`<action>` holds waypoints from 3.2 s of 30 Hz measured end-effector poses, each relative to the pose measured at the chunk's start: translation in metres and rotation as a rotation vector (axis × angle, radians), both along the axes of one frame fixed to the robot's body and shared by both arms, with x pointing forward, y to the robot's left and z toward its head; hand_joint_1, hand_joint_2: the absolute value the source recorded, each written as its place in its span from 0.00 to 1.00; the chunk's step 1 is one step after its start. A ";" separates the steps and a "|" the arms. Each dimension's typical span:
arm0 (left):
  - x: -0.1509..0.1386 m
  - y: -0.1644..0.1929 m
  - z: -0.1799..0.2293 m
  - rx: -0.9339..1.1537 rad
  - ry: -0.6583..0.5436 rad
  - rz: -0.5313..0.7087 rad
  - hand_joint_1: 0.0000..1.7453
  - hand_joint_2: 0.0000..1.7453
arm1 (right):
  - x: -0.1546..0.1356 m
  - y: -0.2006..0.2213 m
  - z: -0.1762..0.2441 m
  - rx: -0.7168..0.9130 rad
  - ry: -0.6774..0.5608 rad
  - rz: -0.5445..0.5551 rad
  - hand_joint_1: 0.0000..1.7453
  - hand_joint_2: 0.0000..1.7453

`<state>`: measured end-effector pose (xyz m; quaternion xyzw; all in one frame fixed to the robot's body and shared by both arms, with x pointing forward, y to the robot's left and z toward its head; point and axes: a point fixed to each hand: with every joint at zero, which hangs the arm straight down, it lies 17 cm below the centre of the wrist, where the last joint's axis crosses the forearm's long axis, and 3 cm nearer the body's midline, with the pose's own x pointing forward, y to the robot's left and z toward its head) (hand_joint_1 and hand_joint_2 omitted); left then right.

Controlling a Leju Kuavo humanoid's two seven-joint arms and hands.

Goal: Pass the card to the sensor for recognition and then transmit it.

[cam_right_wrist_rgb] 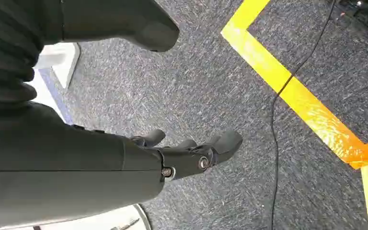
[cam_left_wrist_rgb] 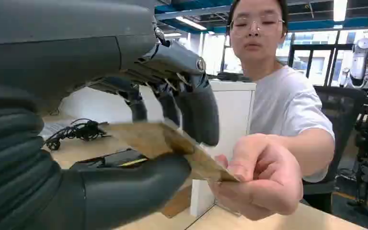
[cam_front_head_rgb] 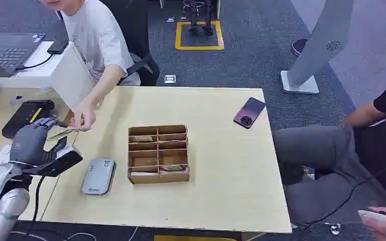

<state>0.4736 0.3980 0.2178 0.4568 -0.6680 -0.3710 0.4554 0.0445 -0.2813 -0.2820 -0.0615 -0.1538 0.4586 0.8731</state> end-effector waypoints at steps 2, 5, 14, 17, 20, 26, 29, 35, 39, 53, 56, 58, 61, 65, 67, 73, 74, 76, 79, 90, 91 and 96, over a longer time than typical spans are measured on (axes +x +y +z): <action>0.000 0.000 0.001 0.000 -0.004 0.000 1.00 1.00 | 0.000 0.000 0.000 0.000 0.000 0.000 0.00 1.00; 0.000 0.001 0.002 0.002 -0.009 0.003 1.00 1.00 | 0.000 0.000 0.000 0.000 0.000 0.000 0.00 1.00; -0.014 -0.004 0.004 -0.097 -0.032 -0.069 1.00 1.00 | -0.001 0.000 0.000 0.001 0.003 0.007 0.00 1.00; -0.015 -0.006 0.004 -0.152 -0.023 -0.090 1.00 1.00 | 0.000 0.000 0.000 0.001 0.002 0.007 0.00 1.00; -0.016 -0.007 0.006 -0.164 -0.027 -0.096 1.00 1.00 | 0.000 0.000 0.000 0.001 0.002 0.007 0.00 1.00; -0.017 -0.007 0.008 -0.173 -0.034 -0.094 1.00 1.00 | 0.000 0.000 0.000 0.001 0.002 0.007 0.00 1.00; -0.016 -0.009 0.004 -0.194 -0.008 -0.104 1.00 1.00 | 0.000 0.000 0.000 0.000 0.003 0.007 0.00 1.00; -0.034 -0.039 -0.038 -0.273 0.256 -0.296 1.00 1.00 | -0.001 0.001 0.000 0.002 0.006 0.006 0.00 1.00; -0.056 -0.046 -0.060 -0.155 0.340 -0.371 1.00 1.00 | -0.002 0.002 0.000 0.006 0.013 0.014 0.00 1.00; -0.071 -0.071 -0.090 -0.072 0.431 -0.440 1.00 1.00 | 0.001 0.001 0.000 -0.002 0.011 0.033 0.00 1.00; -0.064 -0.080 -0.097 -0.051 0.438 -0.402 1.00 1.00 | 0.003 0.000 0.000 -0.009 0.011 0.034 0.00 1.00; -0.060 -0.089 -0.098 -0.060 0.432 -0.395 1.00 1.00 | 0.004 0.000 0.000 -0.013 0.009 0.034 0.00 1.00; -0.054 -0.095 -0.097 -0.072 0.416 -0.380 1.00 1.00 | 0.005 0.000 0.000 -0.015 0.007 0.034 0.00 1.00; -0.049 -0.094 -0.100 -0.067 0.407 -0.339 1.00 1.00 | 0.005 -0.001 0.000 -0.018 0.007 0.034 0.00 1.00; -0.045 -0.098 -0.100 -0.091 0.393 -0.322 1.00 1.00 | 0.005 -0.001 0.000 -0.020 0.008 0.034 0.00 1.00; -0.025 -0.115 -0.095 -0.145 0.356 -0.276 1.00 1.00 | 0.007 0.000 0.000 -0.023 0.006 0.048 0.00 1.00; -0.023 -0.118 -0.095 -0.153 0.355 -0.277 1.00 1.00 | 0.007 0.001 0.000 -0.022 0.006 0.048 0.00 1.00; -0.020 -0.122 -0.096 -0.165 0.357 -0.276 1.00 1.00 | 0.006 0.001 0.000 -0.022 0.007 0.049 0.00 1.00; -0.019 -0.122 -0.100 -0.184 0.365 -0.264 1.00 1.00 | 0.006 0.001 0.000 -0.021 0.008 0.050 0.00 1.00; -0.014 -0.109 -0.124 -0.135 0.365 -0.161 1.00 1.00 | 0.006 0.002 0.000 -0.018 0.012 0.056 0.00 1.00; -0.014 -0.107 -0.129 -0.133 0.374 -0.150 1.00 1.00 | 0.007 0.001 0.000 -0.018 0.012 0.057 0.00 1.00; -0.017 -0.093 -0.149 -0.115 0.404 -0.104 1.00 1.00 | 0.006 0.001 0.000 -0.018 0.012 0.058 0.00 1.00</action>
